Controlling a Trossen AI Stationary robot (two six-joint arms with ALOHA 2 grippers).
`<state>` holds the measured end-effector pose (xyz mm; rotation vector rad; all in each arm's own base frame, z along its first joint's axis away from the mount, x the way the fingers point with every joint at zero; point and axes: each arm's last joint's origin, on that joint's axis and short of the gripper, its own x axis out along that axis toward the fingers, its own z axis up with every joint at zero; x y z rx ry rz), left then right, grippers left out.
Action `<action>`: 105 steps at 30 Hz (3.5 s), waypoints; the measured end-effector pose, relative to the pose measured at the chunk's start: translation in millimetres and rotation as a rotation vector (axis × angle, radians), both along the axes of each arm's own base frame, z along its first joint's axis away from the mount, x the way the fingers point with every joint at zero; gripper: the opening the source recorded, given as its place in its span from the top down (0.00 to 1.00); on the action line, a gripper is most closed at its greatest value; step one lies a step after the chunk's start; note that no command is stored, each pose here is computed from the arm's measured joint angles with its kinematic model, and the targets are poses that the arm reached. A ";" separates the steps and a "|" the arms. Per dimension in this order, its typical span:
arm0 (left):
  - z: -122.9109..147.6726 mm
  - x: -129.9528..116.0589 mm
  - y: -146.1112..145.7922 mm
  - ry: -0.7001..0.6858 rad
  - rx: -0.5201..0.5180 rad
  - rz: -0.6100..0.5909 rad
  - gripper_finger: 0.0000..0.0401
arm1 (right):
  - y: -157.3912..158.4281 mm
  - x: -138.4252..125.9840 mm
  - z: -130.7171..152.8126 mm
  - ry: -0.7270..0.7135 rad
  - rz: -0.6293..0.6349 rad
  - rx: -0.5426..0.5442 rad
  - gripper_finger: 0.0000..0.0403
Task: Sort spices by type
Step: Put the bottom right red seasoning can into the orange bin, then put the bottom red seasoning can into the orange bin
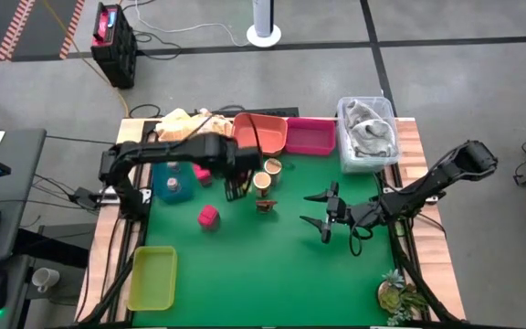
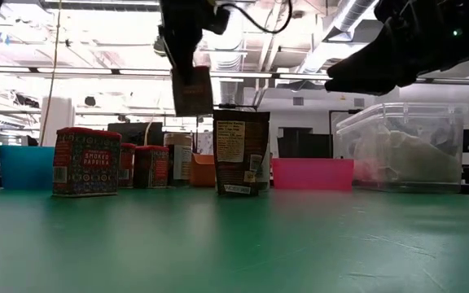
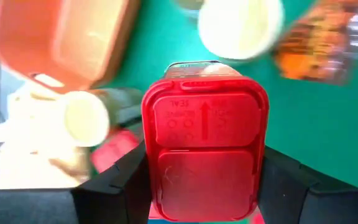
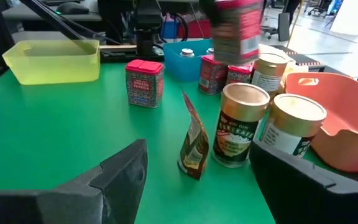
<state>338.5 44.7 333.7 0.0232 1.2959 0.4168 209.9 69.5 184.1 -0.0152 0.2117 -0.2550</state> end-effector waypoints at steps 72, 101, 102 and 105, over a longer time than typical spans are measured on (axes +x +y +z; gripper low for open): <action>-2.6 36.5 172.0 -0.037 0.040 0.322 0.36 | -12.5 2.7 -4.4 0.057 -0.036 -0.046 0.23; -45.8 -72.1 -46.6 -0.022 -0.311 0.394 0.37 | -9.6 0.8 -6.2 0.068 -0.051 -0.040 0.23; -47.6 -70.7 -54.0 -0.021 -0.315 0.406 0.37 | -9.4 0.7 -6.2 0.068 -0.050 -0.040 0.23; -49.0 -71.2 -71.6 -0.019 -0.317 0.402 0.37 | -8.9 0.6 -6.2 0.068 -0.048 -0.040 0.23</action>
